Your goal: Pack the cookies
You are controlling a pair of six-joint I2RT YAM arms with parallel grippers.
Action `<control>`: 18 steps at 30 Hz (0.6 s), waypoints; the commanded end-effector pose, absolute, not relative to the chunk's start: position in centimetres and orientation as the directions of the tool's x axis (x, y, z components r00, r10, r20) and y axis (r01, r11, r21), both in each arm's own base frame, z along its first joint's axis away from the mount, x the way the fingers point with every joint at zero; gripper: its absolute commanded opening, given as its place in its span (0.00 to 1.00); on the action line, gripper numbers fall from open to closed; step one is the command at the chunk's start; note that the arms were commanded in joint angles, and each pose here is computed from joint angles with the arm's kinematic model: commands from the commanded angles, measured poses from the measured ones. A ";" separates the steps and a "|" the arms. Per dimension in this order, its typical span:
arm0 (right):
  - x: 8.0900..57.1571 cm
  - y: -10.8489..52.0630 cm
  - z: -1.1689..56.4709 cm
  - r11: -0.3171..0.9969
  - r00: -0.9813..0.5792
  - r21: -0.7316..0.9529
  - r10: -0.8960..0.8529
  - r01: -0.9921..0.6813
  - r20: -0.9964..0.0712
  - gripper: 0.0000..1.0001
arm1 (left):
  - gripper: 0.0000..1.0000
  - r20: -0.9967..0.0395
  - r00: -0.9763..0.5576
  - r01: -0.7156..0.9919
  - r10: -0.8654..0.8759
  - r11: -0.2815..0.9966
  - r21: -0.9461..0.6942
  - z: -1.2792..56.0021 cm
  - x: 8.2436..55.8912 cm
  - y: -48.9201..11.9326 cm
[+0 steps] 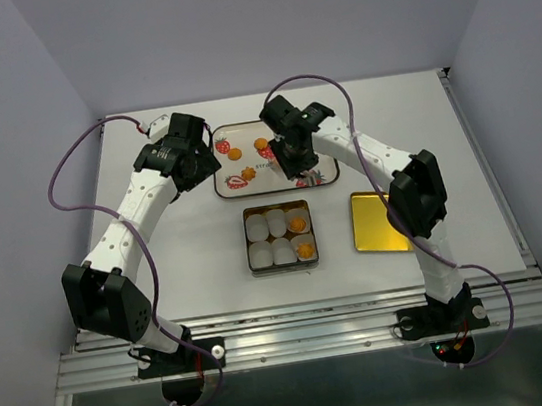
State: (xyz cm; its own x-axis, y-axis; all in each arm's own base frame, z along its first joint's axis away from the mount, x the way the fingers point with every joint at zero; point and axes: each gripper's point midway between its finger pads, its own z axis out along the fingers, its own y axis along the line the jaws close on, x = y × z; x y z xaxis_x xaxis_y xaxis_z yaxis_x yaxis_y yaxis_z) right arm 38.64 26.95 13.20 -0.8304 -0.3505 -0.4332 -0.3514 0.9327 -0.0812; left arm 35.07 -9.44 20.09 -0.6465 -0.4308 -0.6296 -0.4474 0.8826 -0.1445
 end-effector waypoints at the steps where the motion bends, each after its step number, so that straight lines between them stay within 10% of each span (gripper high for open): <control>1: 40.6 28.1 17.1 0.943 -0.771 -0.063 -0.304 -0.326 -0.560 0.40 | 0.99 -0.659 -0.620 -0.448 -0.425 0.882 -0.146 21.2 34.9 -8.9; 18: 37.1 27.5 22.7 0.929 -0.733 0.053 -0.252 -0.365 -0.631 0.40 | 0.99 -0.659 -0.619 -0.441 -0.427 0.883 -0.158 21.7 35.5 -9.2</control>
